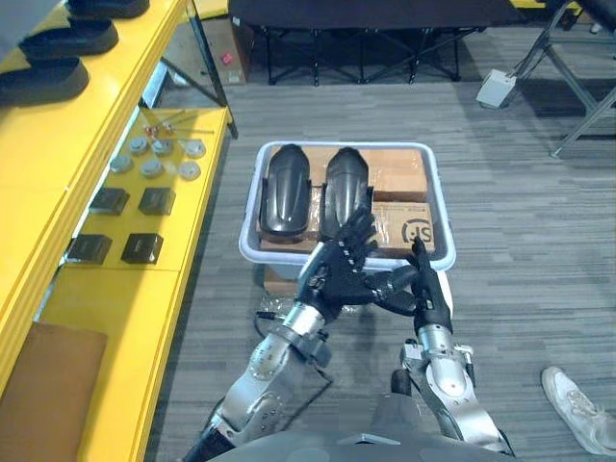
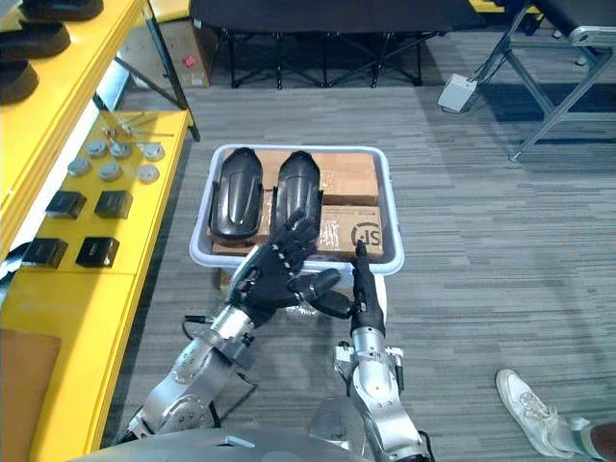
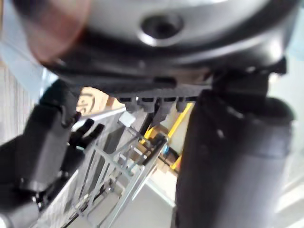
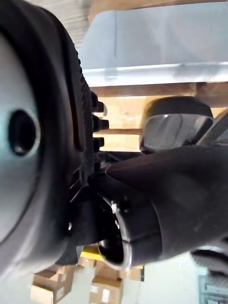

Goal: Walk over and take three plastic housings, then place them on the shelf

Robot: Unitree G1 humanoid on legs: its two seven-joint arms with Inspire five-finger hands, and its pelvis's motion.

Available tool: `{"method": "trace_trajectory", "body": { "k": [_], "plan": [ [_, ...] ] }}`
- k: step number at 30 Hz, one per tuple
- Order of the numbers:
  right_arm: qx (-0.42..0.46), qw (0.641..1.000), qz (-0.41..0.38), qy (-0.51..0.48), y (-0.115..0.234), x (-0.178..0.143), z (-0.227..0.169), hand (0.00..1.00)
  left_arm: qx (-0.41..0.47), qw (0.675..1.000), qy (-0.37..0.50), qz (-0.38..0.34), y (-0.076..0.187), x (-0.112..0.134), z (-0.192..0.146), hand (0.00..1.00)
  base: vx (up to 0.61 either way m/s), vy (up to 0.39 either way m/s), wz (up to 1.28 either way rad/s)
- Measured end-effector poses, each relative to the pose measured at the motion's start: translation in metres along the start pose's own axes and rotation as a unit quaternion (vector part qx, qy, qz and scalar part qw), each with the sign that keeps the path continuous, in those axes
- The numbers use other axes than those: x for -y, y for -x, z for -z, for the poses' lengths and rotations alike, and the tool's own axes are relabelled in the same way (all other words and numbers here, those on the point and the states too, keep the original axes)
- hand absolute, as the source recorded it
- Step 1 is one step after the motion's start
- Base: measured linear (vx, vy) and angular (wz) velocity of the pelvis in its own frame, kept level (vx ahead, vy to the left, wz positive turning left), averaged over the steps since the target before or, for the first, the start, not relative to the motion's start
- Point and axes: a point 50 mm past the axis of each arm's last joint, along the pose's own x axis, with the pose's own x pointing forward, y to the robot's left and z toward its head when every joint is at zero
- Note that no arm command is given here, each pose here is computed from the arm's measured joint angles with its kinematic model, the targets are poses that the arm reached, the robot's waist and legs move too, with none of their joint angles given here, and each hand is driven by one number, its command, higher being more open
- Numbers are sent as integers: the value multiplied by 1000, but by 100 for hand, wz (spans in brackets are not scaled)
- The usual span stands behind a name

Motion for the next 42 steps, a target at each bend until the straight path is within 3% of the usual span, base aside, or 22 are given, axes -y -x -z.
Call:
{"method": "trace_trajectory", "body": {
  "k": [5, 7, 13, 18, 25, 32, 42],
  "plan": [
    [23, 991, 123, -37, -30, 39, -13, 100, -10, 986, -153, -61, 12, -29, -3, 100, -18, 12, 16],
    [44, 975, 211, -54, -45, 74, -27, 100, -19, 979, -163, -118, 20, -51, -4, 100, -28, -13, 13],
    [119, 936, 320, -90, -82, 127, -77, 100, 2, 964, -191, -186, 33, -83, -23, 100, -65, -24, 1],
    [152, 930, 322, -89, -110, 142, -115, 100, 10, 967, -186, -175, 29, -80, -24, 100, -7, -12, 7],
    [145, 951, 268, -49, -143, 150, -147, 100, 24, 968, -190, -159, 22, -79, -27, 100, 27, 3, 15],
    [154, 961, 231, 1, -165, 159, -204, 100, -26, 971, -162, -176, 21, -88, 0, 100, -6, -2, 13],
    [55, 983, 161, 70, -179, 149, -195, 100, -20, 975, -145, -169, 18, -81, 5, 100, -8, -6, 7]
  ]
}}
